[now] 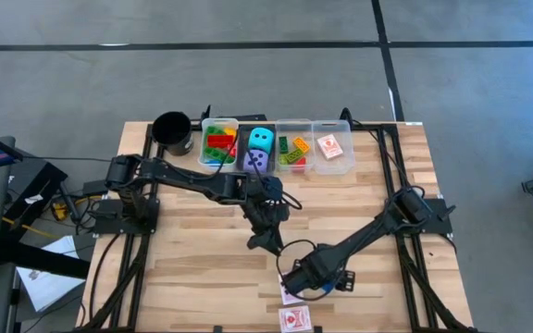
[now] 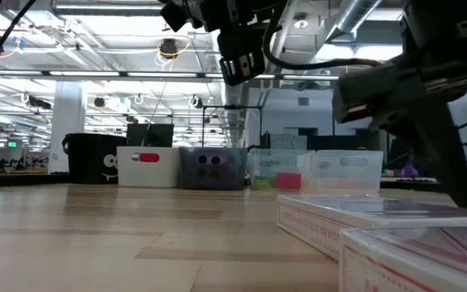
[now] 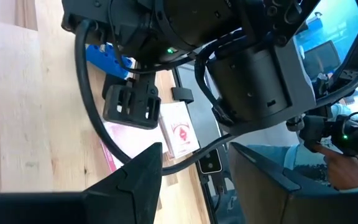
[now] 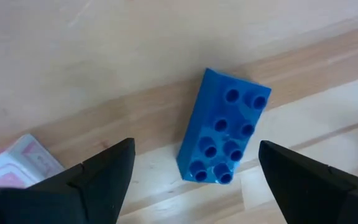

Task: Pick & Place Toys
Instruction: Put the small blue 8-stud game piece into the left transparent bin

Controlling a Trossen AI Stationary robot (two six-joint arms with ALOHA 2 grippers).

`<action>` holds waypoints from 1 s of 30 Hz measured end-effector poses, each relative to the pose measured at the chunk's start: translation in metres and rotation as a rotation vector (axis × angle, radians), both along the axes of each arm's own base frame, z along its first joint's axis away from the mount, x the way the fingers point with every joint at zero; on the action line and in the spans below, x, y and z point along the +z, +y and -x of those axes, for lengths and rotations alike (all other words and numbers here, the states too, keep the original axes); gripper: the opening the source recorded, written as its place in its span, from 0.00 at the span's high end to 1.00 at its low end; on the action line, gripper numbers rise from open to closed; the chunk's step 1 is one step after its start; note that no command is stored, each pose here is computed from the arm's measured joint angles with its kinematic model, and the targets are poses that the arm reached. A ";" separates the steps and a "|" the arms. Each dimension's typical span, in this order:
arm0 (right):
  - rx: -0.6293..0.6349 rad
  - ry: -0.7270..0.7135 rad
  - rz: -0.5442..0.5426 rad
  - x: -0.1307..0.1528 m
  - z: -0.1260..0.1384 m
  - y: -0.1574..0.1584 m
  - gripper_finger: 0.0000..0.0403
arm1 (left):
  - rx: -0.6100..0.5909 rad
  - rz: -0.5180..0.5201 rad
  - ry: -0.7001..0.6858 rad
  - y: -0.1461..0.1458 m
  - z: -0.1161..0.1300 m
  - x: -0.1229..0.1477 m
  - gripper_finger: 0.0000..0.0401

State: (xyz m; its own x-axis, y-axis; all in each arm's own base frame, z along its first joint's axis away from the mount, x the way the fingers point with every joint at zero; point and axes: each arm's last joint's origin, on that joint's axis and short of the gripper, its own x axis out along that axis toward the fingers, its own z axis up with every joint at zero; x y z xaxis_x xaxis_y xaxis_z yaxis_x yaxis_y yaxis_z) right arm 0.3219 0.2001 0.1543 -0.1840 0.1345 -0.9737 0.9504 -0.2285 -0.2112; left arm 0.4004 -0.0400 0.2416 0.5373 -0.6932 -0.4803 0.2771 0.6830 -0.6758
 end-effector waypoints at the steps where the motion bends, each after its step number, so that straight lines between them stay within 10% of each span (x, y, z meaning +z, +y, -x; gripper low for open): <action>1: 0.002 0.000 0.000 0.000 0.000 0.001 0.17 | 0.000 0.000 -0.001 0.000 0.000 0.000 0.56; 30: -0.026 -0.075 -0.051 -0.016 0.005 0.011 0.17 | 0.000 0.000 -0.004 0.000 0.000 0.000 0.56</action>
State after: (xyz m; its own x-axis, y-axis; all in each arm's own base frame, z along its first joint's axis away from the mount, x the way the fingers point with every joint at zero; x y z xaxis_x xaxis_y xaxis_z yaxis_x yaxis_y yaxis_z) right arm 0.3170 0.2110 0.1386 -0.1066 0.1883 -0.9763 0.9579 -0.2437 -0.1516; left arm 0.4006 -0.0398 0.2419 0.5394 -0.6931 -0.4781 0.2794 0.6830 -0.6749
